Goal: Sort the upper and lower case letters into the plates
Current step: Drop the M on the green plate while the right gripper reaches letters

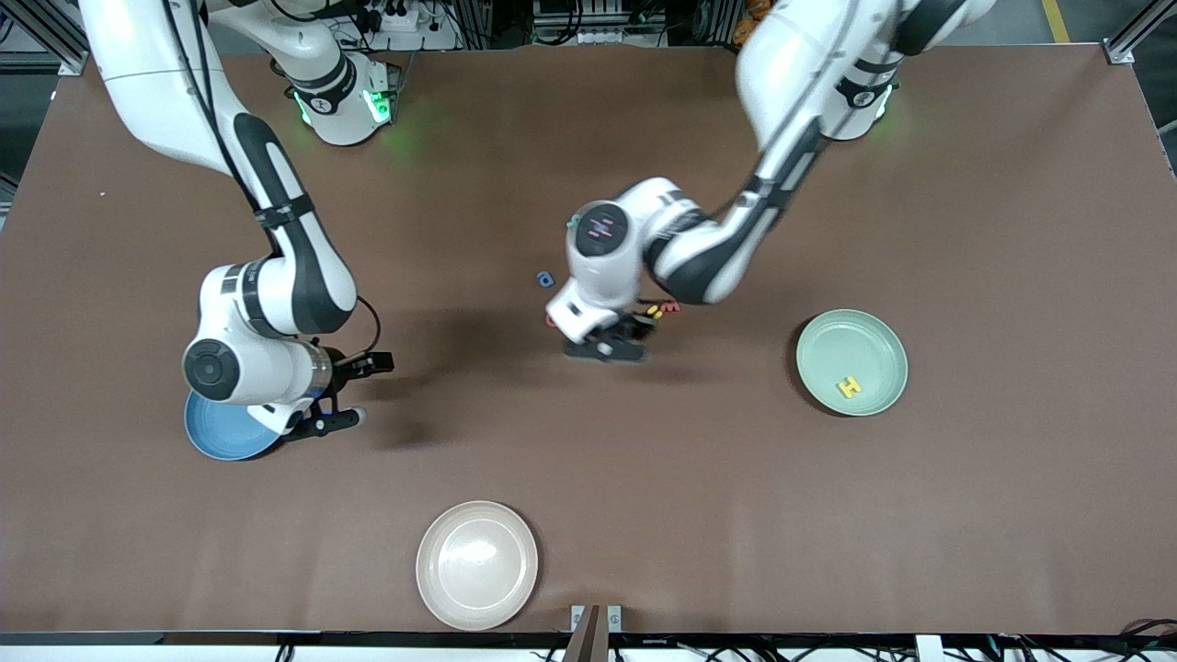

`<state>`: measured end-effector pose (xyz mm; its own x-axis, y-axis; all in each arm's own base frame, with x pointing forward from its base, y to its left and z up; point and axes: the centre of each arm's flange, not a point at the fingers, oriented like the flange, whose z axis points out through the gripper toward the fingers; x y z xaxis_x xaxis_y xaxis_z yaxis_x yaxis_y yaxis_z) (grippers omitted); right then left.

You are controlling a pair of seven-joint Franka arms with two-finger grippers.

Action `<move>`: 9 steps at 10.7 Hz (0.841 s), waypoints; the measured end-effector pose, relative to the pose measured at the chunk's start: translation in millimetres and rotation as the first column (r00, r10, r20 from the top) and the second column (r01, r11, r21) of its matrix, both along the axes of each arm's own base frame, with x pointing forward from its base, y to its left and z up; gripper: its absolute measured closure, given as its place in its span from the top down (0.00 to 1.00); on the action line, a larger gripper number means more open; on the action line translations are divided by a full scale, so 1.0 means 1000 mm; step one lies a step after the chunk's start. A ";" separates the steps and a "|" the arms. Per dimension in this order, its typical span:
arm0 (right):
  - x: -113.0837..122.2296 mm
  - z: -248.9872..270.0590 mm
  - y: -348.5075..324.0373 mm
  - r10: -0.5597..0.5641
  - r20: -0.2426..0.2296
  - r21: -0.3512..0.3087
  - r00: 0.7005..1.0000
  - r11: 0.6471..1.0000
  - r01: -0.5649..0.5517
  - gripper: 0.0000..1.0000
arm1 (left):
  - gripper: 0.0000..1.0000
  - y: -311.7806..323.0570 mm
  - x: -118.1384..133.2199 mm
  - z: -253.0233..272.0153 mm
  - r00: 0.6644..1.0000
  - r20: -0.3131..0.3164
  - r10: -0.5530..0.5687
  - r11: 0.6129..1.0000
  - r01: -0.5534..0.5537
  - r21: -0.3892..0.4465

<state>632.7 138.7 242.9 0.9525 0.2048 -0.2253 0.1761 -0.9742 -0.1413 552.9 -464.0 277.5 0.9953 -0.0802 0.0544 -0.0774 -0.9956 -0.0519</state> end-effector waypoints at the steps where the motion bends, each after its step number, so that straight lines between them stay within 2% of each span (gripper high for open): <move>1: -0.003 0.003 0.023 -0.017 0.002 -0.011 1.000 1.000 0.017 1.00 | 0.40 0.036 0.022 0.018 1.000 0.009 0.005 1.000 -0.005 0.004; 4: -0.028 0.014 0.129 -0.052 0.047 -0.039 0.998 0.998 0.054 1.00 | 0.40 0.146 0.060 0.047 1.000 -0.005 -0.006 0.999 0.006 0.041; 7: -0.073 0.023 0.230 -0.103 0.085 -0.053 0.991 0.993 0.108 1.00 | 0.40 0.249 0.086 0.049 0.999 -0.044 0.018 0.997 -0.015 0.070; 9: -0.103 0.025 0.282 -0.175 0.106 -0.057 0.979 0.982 0.182 1.00 | 0.40 0.294 0.092 0.037 0.996 -0.075 0.057 0.996 -0.051 0.079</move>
<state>529.8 420.6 268.1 0.9908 0.0170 -0.1342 0.0082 -0.9978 -0.0658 644.8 -169.5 314.0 0.9993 -0.0275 -0.0268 -0.0306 -0.9917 -0.1247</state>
